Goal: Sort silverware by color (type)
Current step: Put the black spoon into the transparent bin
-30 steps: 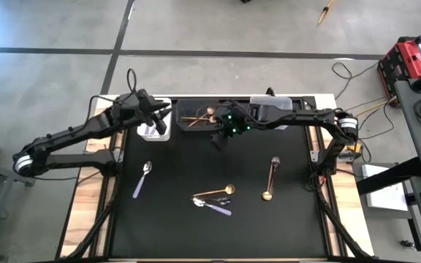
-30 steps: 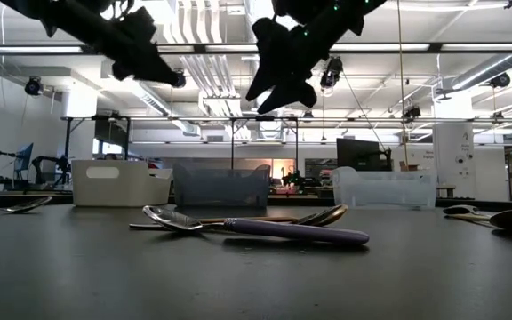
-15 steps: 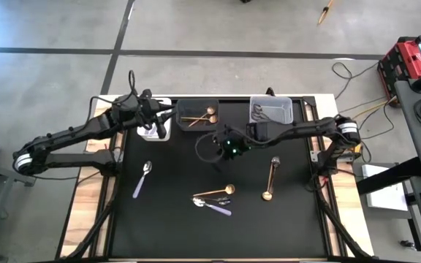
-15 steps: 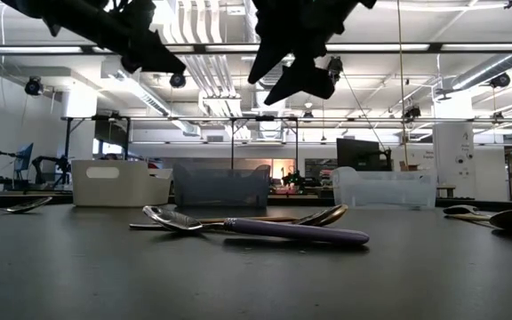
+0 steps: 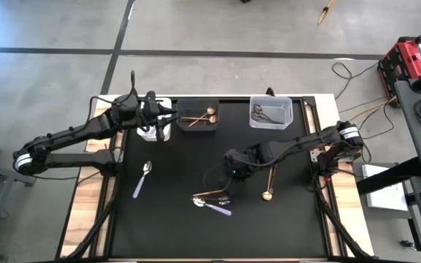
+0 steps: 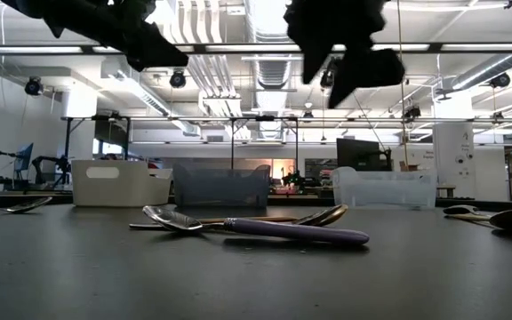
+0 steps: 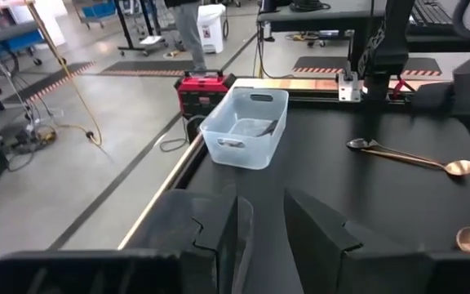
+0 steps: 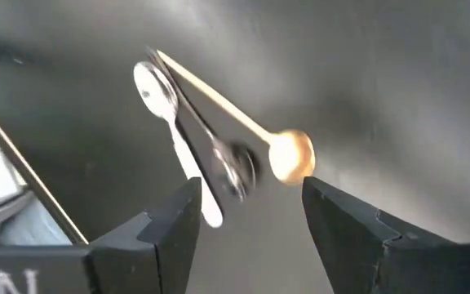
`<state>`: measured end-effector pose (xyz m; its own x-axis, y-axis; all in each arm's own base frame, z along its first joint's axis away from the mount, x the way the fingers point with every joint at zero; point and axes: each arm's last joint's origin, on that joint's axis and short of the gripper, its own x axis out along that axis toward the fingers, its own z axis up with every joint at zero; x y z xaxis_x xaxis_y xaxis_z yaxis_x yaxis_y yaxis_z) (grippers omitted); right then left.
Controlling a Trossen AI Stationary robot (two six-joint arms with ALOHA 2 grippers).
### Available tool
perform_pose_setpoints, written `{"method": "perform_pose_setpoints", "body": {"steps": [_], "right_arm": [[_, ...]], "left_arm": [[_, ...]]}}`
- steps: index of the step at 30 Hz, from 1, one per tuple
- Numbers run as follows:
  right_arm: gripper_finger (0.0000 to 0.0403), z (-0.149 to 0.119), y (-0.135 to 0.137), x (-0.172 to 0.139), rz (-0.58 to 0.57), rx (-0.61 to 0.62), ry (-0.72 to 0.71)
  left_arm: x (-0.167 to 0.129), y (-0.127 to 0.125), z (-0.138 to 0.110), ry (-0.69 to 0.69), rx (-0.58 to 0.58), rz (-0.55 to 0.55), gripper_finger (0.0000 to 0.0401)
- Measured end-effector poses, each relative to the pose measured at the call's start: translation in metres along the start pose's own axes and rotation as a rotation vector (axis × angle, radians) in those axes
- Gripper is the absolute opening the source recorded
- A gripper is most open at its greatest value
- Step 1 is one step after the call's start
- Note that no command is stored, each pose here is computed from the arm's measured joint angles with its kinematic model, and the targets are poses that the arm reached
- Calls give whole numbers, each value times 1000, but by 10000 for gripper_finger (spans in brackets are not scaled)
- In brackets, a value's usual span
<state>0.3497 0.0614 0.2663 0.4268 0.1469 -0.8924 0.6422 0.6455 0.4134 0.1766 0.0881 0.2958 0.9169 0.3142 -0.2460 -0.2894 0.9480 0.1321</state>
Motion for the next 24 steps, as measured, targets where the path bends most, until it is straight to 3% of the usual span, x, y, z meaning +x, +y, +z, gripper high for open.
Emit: {"method": "perform_pose_setpoints", "body": {"steps": [12, 17, 24], "right_arm": [[203, -42, -6, -2, -246, 205, 129], [203, -44, -14, -4, -328, 262, 148], [203, -32, -22, -5, -341, 289, 140]], "left_arm": [[0, 1, 3, -30, 66, 6, 85], [-1, 2, 11, -115, 109, 26, 84], [-1, 3, 14, -147, 132, 35, 84]]}}
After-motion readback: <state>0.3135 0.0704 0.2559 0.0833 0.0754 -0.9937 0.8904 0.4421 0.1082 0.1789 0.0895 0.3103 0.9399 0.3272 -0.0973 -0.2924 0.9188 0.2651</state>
